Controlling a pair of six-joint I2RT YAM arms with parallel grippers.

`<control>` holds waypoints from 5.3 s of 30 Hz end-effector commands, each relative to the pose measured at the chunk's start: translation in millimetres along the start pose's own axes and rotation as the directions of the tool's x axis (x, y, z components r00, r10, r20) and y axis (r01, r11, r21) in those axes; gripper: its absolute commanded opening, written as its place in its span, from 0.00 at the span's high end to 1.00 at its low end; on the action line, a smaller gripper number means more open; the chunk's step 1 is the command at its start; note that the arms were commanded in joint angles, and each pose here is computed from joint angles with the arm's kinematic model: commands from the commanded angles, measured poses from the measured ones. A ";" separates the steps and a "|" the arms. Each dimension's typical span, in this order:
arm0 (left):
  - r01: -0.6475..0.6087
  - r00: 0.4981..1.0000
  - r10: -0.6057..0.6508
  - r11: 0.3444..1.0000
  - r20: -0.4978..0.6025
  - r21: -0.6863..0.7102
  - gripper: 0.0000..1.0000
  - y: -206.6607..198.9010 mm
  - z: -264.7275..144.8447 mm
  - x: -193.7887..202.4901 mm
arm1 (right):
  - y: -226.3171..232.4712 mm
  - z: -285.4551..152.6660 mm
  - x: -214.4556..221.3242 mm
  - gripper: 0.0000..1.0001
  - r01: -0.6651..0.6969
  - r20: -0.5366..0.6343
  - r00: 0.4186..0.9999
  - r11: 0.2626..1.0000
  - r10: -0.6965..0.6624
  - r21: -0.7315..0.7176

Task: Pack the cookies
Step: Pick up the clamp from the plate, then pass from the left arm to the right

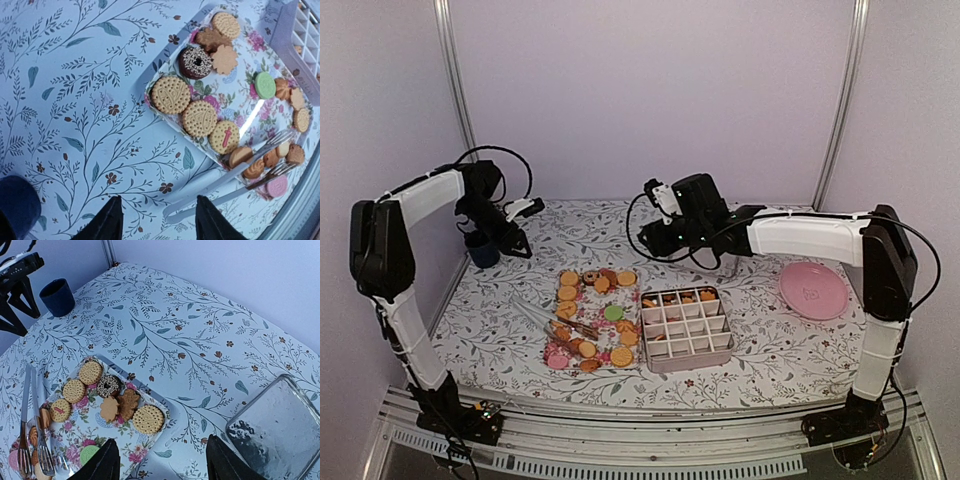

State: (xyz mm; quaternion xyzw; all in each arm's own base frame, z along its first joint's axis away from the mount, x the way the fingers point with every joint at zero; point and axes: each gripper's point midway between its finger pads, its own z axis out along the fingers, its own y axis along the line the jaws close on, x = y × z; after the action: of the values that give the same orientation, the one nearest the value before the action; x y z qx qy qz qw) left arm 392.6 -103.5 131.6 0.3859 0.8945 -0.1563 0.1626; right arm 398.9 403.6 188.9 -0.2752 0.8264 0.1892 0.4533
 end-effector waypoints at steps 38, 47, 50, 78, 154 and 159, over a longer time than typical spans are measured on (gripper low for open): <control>-0.855 0.484 0.871 0.490 -0.076 0.167 0.80 -91.1 73.5 71.6 | -1.6 -29.2 -26.5 0.54 0.052 0.016 0.999 0.998 -0.052 -0.026; -0.861 0.478 0.872 0.489 -0.111 0.137 0.83 -82.1 79.2 61.2 | -2.6 -35.7 -33.2 0.56 0.060 0.031 0.998 0.998 -0.059 -0.020; -0.872 0.460 0.879 0.474 -0.128 0.122 0.83 -78.6 82.4 61.0 | -2.8 -37.8 -35.1 0.57 0.053 0.035 0.998 0.998 -0.053 -0.018; -0.893 0.448 0.869 0.443 -0.209 -0.075 1.00 -50.0 78.0 24.5 | -5.5 -35.4 -41.0 0.61 0.044 0.036 0.998 0.999 -0.043 -0.013; 0.237 -0.390 0.673 -0.586 -0.628 -0.775 1.00 -265.0 -179.4 -35.0 | 261.9 -120.6 -29.2 1.00 -0.027 -0.030 0.998 0.068 -0.047 -0.997; 0.192 -0.378 0.672 -0.616 -0.637 -0.764 0.76 -252.7 -161.8 -43.9 | 240.0 -113.4 -44.1 1.00 -0.005 -0.003 1.000 0.133 0.016 -0.991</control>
State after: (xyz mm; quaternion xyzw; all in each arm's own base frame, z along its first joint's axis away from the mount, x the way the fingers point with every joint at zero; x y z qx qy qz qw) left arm 193.4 -230.8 331.1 0.5684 -0.1278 0.3867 0.7149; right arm 188.1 551.8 281.4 -0.4879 0.5309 0.6789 0.1384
